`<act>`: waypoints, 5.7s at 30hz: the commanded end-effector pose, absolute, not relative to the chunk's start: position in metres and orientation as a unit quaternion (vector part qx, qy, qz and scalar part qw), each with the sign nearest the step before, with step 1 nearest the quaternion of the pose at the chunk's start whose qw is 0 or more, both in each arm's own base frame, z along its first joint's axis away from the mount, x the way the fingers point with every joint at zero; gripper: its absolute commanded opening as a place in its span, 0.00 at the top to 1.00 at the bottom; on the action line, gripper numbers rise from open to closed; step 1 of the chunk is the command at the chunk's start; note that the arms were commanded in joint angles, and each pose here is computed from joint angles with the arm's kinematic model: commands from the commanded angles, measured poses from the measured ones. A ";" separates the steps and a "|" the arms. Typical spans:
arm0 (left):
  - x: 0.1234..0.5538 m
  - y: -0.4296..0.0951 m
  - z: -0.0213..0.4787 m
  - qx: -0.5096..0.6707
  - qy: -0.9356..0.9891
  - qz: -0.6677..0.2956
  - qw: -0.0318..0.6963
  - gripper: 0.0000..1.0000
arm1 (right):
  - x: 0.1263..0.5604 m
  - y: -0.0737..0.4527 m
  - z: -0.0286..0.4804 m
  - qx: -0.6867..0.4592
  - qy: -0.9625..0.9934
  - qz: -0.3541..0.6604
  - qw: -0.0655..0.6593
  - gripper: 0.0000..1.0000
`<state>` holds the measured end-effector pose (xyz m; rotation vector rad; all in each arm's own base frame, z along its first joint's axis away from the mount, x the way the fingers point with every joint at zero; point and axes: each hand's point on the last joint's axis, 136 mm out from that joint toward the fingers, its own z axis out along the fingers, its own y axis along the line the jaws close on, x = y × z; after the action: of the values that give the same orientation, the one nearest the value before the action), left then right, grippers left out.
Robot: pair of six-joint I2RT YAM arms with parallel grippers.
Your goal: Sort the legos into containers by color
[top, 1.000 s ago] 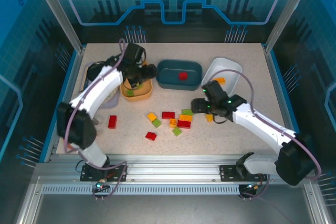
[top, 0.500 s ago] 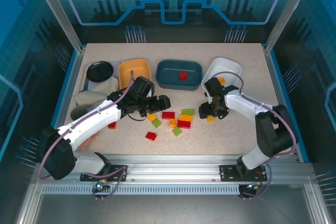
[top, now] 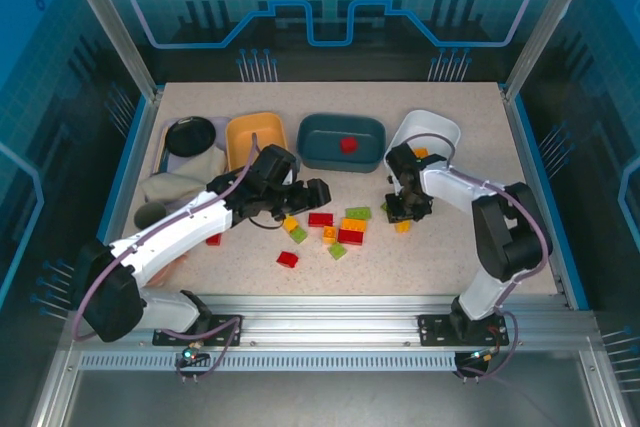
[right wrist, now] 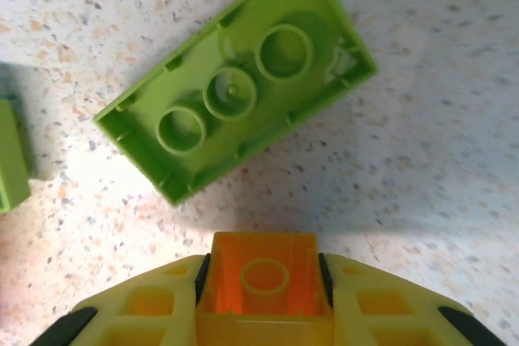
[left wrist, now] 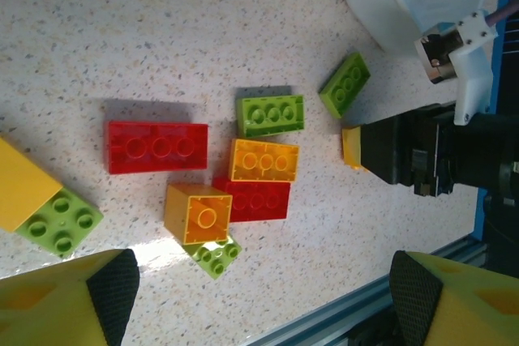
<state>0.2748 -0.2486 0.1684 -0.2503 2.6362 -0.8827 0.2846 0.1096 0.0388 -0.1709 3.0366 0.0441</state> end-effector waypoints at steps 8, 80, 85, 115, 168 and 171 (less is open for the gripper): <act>0.306 -0.279 0.202 -0.069 0.921 -0.330 0.197 0.16 | 0.390 0.056 0.128 0.041 0.984 0.001 0.175 0.74; 0.275 -0.065 0.088 -0.252 0.963 -0.047 0.085 0.69 | 0.294 0.283 0.213 -0.149 0.883 0.317 0.312 0.31; 0.318 -0.130 0.144 -0.201 0.965 -0.109 0.126 0.67 | 0.325 0.235 0.229 -0.017 0.867 0.336 0.368 0.31; 0.501 -0.255 0.180 -0.112 0.954 -0.205 0.189 0.27 | 0.280 0.124 0.180 0.100 0.932 0.174 0.302 0.31; 0.237 -0.125 0.167 -0.252 0.927 -0.206 0.189 0.21 | 0.272 0.233 0.035 0.101 0.993 0.053 0.021 0.08; 0.236 -0.125 0.167 -0.251 0.927 -0.207 0.189 0.22 | 0.272 0.235 0.030 0.099 0.994 0.051 0.014 0.09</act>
<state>0.2345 -0.1171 0.1574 -0.7498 2.6142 -0.5300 0.2766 0.2293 0.0335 0.2959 3.0601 0.1661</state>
